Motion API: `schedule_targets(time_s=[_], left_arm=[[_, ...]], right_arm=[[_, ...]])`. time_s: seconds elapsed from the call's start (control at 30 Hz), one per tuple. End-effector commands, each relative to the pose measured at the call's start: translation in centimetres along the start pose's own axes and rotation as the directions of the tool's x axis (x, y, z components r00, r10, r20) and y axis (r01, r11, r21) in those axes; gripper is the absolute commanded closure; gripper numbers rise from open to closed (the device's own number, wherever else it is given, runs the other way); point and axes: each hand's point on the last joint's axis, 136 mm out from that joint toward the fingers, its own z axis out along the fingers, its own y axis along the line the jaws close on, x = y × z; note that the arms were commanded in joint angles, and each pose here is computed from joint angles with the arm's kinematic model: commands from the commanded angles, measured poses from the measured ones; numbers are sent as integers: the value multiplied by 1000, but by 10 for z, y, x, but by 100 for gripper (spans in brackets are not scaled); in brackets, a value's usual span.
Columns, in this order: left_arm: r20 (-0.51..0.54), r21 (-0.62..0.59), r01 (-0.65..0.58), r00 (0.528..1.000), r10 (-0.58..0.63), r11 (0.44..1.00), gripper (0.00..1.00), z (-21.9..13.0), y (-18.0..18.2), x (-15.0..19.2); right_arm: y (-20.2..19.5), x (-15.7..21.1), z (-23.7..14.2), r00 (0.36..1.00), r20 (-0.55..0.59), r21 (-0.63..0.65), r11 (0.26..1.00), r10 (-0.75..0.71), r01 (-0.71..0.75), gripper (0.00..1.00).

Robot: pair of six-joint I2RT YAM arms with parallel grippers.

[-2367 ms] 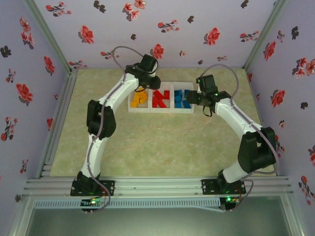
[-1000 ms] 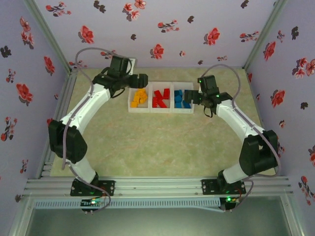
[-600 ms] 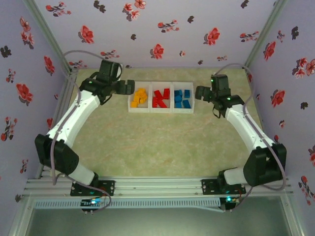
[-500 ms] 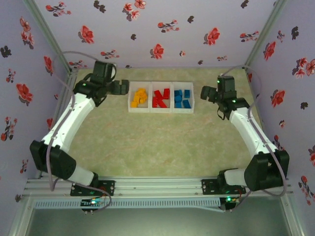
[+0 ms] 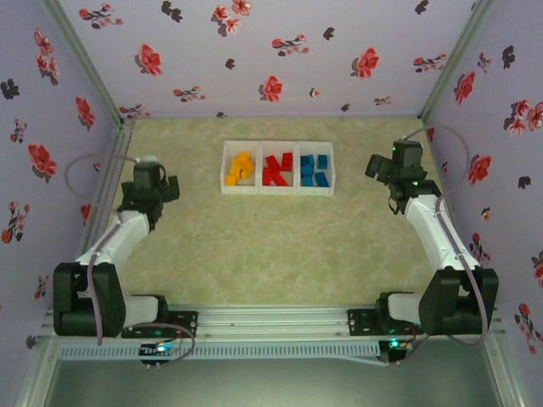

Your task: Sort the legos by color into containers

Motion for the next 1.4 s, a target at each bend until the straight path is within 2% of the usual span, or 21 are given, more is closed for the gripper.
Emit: schedule_targets(time_s=[0.0,0.07,0.2,0.3,0.43,0.6,0.77,0.87,1.23,1.37], left_arm=[[338,-43,53,941,-35,998,0,-16,14,-42],[351,-36,73,935,-55,997,0,-16,15,-33],[313,10,58,948,-58,998,0,-2,3,-19],[347,11,76,935,-75,997,0,3,2,-10],[382,18,97,919,-96,995,0,9,2,4],[360,52,36,931,-53,998,0,27,-14,21],[290,170,1,956,-51,985,0,38,-28,17],[263,174,28,962,-74,984,0,43,-23,17],[263,171,28,962,-73,985,0,43,-22,16],[264,171,28,962,-73,985,0,43,-23,16]], right_arm=[[-10,-9,-3,998,63,41,999,27,-30,0],[-11,-8,-1,997,75,41,999,26,-29,0],[-9,-7,1,992,121,10,1000,21,-23,0],[-4,-5,1,985,174,-35,999,-3,9,0],[-9,0,-2,964,264,-26,999,-36,45,0],[-5,1,-3,939,334,-52,993,-87,111,0],[-7,2,5,937,337,-44,993,-91,113,1],[-6,6,15,936,341,-54,993,-83,108,0],[-6,40,46,941,331,-86,991,-67,101,1],[-9,44,53,949,314,-172,984,2,54,1]])
